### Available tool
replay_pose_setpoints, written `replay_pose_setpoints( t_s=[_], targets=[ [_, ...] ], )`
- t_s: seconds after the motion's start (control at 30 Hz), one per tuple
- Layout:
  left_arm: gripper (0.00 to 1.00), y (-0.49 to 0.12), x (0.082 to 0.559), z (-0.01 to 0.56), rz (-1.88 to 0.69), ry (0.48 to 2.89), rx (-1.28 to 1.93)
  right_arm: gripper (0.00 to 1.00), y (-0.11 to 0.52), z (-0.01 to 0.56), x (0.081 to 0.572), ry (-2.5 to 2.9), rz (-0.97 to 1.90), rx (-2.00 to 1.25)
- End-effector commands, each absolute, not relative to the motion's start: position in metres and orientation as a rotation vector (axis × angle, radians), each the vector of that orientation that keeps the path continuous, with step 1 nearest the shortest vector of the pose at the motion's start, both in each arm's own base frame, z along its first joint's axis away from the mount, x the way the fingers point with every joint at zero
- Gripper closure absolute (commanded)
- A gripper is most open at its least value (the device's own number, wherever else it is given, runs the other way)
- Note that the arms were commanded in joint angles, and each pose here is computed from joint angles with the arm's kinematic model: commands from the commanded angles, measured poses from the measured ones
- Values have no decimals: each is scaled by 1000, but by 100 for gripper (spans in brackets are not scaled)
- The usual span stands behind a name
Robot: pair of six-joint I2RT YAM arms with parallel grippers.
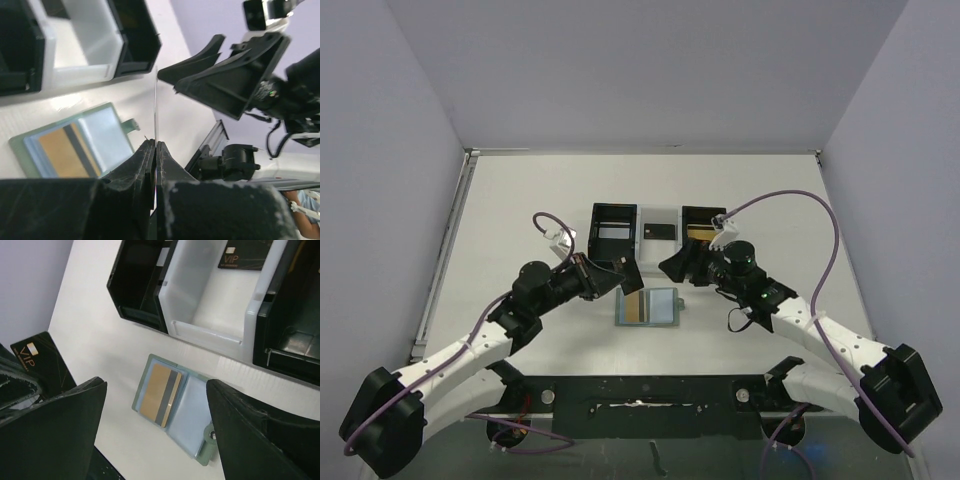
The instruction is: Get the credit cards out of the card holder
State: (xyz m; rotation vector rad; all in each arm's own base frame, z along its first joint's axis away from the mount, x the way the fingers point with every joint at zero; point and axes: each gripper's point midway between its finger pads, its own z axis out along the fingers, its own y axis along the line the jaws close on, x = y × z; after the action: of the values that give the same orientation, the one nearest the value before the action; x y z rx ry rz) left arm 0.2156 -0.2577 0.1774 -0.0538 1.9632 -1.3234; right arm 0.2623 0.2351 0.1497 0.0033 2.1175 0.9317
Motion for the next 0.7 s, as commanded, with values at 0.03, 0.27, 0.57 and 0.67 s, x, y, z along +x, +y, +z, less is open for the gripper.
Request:
replay_pose_setpoints(
  t_s=[0.03,0.27,0.57,0.67],
  targets=[
    [100,-269,211,235,-1490,1713,79,18,250,219,264,1804,1053,-168],
    [100,-275,205,244,-1637,1681,171,21,275,243,240,1761,1278,-363],
    [100,-278,197,250,-1691,1670,299,39,295,253,220,1737,1492,-505],
    [100,-278,194,251,-1705,1665,314,49,299,257,215,1716,1559,-538]
  ],
)
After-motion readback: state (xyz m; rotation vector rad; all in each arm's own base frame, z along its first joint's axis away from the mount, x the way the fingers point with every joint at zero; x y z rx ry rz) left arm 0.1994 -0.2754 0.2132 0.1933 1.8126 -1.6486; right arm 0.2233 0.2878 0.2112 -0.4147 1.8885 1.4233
